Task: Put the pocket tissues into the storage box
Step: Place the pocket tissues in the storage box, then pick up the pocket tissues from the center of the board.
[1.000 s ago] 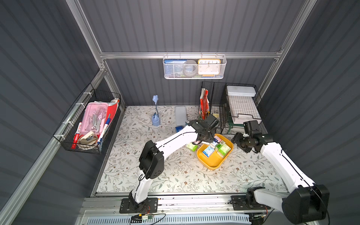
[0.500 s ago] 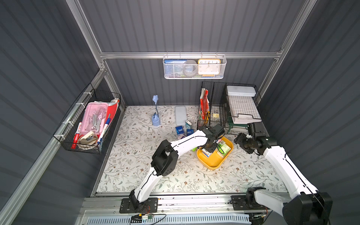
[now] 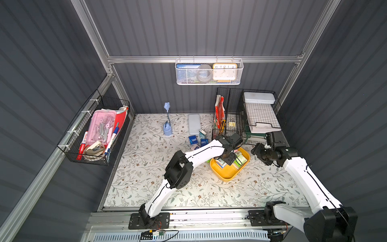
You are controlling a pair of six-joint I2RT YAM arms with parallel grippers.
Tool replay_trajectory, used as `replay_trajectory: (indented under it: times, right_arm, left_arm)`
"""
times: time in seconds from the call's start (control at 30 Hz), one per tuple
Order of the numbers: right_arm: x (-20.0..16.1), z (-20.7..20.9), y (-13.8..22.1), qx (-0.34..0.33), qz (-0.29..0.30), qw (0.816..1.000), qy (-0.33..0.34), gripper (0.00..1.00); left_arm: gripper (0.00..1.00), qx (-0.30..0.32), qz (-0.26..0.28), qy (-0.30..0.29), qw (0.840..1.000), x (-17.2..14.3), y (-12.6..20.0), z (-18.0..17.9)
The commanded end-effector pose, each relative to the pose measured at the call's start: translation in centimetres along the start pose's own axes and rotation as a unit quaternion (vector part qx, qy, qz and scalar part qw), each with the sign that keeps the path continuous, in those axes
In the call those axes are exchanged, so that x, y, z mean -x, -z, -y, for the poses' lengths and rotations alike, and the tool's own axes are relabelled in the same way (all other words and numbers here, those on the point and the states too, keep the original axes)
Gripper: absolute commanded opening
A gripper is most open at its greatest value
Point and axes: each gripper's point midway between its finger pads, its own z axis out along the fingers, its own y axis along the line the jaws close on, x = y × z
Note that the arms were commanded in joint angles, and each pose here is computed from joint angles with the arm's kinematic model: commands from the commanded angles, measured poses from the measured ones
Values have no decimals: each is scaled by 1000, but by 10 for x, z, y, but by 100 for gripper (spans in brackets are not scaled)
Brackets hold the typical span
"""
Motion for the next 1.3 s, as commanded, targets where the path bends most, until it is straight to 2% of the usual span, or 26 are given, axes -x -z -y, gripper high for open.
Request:
replay_trajectory:
  times: [0.0,0.17,0.23,0.3,0.4,0.5,0.63,0.7,0.73,0.8,0.9,1.17,1.27]
  right_arm:
    - [2,-4,3,8,-2,1000,3,65]
    - [1,-6,3,12,-7,1000,7,65]
    - [-1,-6,2,13,-11,1000,9,65]
    - [-2,-7,1,14,-16,1000,10,64]
    - [-4,-7,0,17,-21,1000,13,64]
    - [-5,-8,0,18,-22,999,16,65]
    - [-5,-7,-1,16,-24,999,19,64]
    - [-6,-6,-2,15,-25,999,20,64]
    - [-7,-6,-3,15,-26,999,19,64]
    - [-7,-6,-2,17,-26,999,20,65]
    - [-9,-4,-3,16,-27,999,21,64]
    - [-11,-2,-5,13,-28,999,24,64]
    - [-11,-1,-7,12,-29,999,25,64]
  left_arm:
    - [79,-5,33,7,999,17,36,-3]
    - [86,-22,80,64,994,38,76,-10]
    - [86,-23,91,110,989,42,87,-25]
    - [86,-33,92,180,979,39,94,-47]
    - [85,-53,100,286,952,31,94,-87]
    - [82,-36,120,364,923,19,96,-121]
    - [83,-5,129,422,898,7,96,-145]
    - [85,10,118,449,886,-2,90,-156]
    - [92,18,110,466,878,-8,85,-162]
    - [98,24,87,508,856,-22,72,-174]
    - [98,23,59,566,822,-44,50,-186]
    - [97,45,39,649,758,-63,19,-193]
    - [96,48,31,671,739,-67,11,-192]
